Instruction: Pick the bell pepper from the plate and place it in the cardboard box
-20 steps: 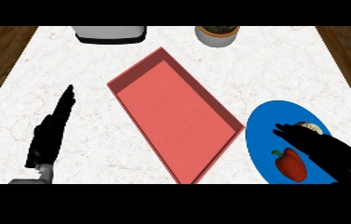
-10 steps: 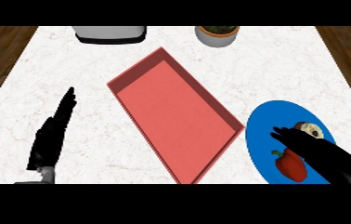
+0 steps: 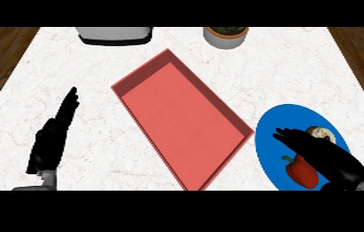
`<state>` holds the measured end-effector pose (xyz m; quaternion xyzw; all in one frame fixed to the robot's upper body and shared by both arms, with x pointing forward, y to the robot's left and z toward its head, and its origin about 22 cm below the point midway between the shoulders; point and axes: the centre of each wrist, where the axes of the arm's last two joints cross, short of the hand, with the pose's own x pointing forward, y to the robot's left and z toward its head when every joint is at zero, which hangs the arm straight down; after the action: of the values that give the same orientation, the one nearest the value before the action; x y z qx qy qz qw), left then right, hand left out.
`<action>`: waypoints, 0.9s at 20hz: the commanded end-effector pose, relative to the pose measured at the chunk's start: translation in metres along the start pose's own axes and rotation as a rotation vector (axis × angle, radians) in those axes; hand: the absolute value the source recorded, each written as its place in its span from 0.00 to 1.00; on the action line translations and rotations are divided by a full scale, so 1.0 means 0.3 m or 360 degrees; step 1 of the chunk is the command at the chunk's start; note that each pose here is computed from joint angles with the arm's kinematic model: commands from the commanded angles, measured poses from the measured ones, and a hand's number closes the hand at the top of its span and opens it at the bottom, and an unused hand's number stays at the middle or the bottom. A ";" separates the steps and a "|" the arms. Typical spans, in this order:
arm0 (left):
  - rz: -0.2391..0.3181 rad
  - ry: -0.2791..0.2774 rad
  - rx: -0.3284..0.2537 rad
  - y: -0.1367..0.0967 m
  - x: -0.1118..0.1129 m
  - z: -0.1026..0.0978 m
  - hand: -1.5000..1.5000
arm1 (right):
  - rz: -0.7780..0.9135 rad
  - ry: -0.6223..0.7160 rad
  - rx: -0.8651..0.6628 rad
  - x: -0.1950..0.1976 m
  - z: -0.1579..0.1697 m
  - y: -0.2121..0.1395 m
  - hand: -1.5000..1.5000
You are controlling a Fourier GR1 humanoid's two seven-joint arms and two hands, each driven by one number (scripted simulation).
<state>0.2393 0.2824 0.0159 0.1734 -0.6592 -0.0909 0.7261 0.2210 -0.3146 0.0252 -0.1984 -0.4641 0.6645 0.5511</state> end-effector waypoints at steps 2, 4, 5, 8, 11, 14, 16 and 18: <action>0.0008 -0.0009 0.0032 0.048 -0.057 -0.013 0.50 | 0.0025 0.0009 0.0056 0.005 0.019 0.042 0.00; 0.0002 0.0005 -0.0009 -0.016 -0.027 -0.030 0.50 | -0.0019 0.0015 0.0085 -0.057 -0.002 0.072 1.00; 0.0023 0.0009 -0.0021 0.015 -0.026 -0.005 0.50 | -0.0060 -0.0016 0.0065 -0.031 -0.014 0.014 1.00; 0.0013 0.0002 0.0008 0.042 -0.015 -0.031 0.50 | 0.0099 -0.0055 -0.0105 -0.084 0.016 0.015 1.00; -0.0005 -0.0002 0.0021 -0.051 -0.007 -0.049 0.50 | 0.0190 -0.0034 -0.0301 -0.062 -0.038 0.014 1.00; -0.0005 0.0008 0.0001 0.052 0.000 -0.037 0.50 | 0.0165 -0.0080 -0.0394 -0.094 -0.043 0.018 1.00; 0.0007 0.0022 0.0024 0.035 -0.011 0.004 0.50 | 0.0190 -0.0096 -0.0417 -0.046 0.036 0.034 1.00; 0.0017 0.0024 -0.0024 0.032 -0.026 -0.020 0.50 | 0.0163 0.0001 -0.0483 -0.042 -0.011 0.054 1.00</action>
<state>0.2429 0.2946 0.0147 0.1735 -0.6563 -0.0886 0.7290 0.2188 -0.3271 0.0059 -0.2727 -0.5380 0.6367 0.4804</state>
